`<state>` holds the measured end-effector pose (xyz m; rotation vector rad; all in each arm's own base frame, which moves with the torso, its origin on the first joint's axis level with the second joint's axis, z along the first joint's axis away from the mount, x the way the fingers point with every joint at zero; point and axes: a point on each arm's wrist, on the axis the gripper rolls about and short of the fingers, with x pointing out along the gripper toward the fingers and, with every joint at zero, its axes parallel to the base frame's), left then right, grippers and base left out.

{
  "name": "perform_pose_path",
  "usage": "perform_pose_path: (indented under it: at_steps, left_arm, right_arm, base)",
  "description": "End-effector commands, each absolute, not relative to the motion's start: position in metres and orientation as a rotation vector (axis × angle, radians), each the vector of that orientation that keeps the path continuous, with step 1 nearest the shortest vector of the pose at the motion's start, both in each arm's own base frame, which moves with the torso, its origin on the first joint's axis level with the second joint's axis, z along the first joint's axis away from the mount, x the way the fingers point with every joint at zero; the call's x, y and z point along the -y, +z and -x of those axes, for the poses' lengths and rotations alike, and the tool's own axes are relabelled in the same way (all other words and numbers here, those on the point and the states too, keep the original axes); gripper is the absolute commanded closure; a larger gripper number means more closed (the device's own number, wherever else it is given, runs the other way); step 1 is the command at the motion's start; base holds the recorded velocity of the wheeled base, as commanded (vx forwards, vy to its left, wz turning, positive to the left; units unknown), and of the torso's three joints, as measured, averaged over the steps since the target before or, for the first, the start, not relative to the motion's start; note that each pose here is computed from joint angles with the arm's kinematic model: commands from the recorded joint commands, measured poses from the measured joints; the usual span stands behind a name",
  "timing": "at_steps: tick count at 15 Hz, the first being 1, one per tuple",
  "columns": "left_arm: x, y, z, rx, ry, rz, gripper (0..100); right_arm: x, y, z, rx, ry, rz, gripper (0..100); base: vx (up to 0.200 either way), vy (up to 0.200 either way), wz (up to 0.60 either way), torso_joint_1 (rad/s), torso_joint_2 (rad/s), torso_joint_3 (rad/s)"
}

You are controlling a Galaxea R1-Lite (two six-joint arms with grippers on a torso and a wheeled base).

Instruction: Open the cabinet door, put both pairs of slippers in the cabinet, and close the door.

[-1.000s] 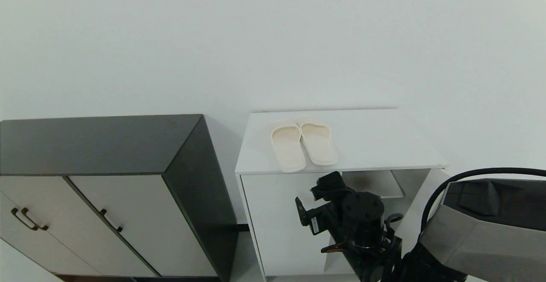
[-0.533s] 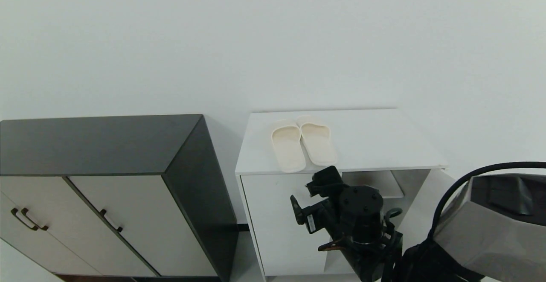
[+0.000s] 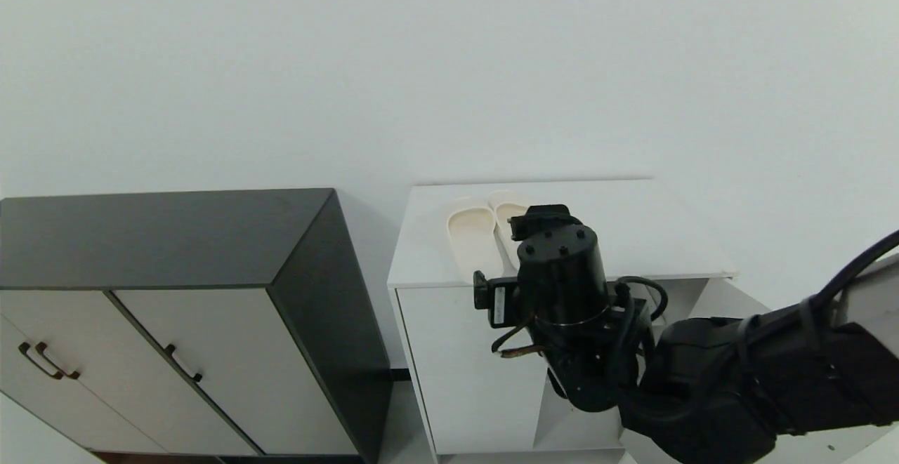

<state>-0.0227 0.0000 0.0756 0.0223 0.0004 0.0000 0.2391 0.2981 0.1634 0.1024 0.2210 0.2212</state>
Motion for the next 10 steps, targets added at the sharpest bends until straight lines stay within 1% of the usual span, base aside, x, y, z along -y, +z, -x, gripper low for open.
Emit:
perform_pose_path:
  at_steps: [1,2,3,8,10]
  left_arm:
    - [0.000,0.076,0.023,0.000,0.000,-0.021,100]
    - [0.000,0.076,0.023,0.000,0.000,-0.020,100]
    - [0.000,0.076,0.023,0.000,0.000,-0.020,100]
    - [0.000,0.076,0.023,0.000,-0.002,-0.017,100]
    - [0.000,0.076,0.023,0.000,-0.002,-0.017,100]
  right_arm:
    - [-0.303,0.134,-0.250,-0.205,0.219,-0.047,0]
    - [-0.300,0.128,-0.251,-0.160,0.266,-0.019,0]
    - [-0.299,0.125,-0.251,-0.151,0.278,-0.013,0]
    - [-0.295,0.118,-0.257,-0.158,0.269,0.005,0]
    - [-0.296,0.117,-0.257,-0.160,0.267,0.007,0]
  base:
    - [0.000,0.000,0.00,0.000,0.00,0.000]
    - [0.000,0.000,0.00,0.000,0.00,0.000]
    - [0.000,0.000,0.00,0.000,0.00,0.000]
    - [0.000,0.000,0.00,0.000,0.00,0.000]
    - [0.200,0.000,0.00,0.002,0.00,0.007]
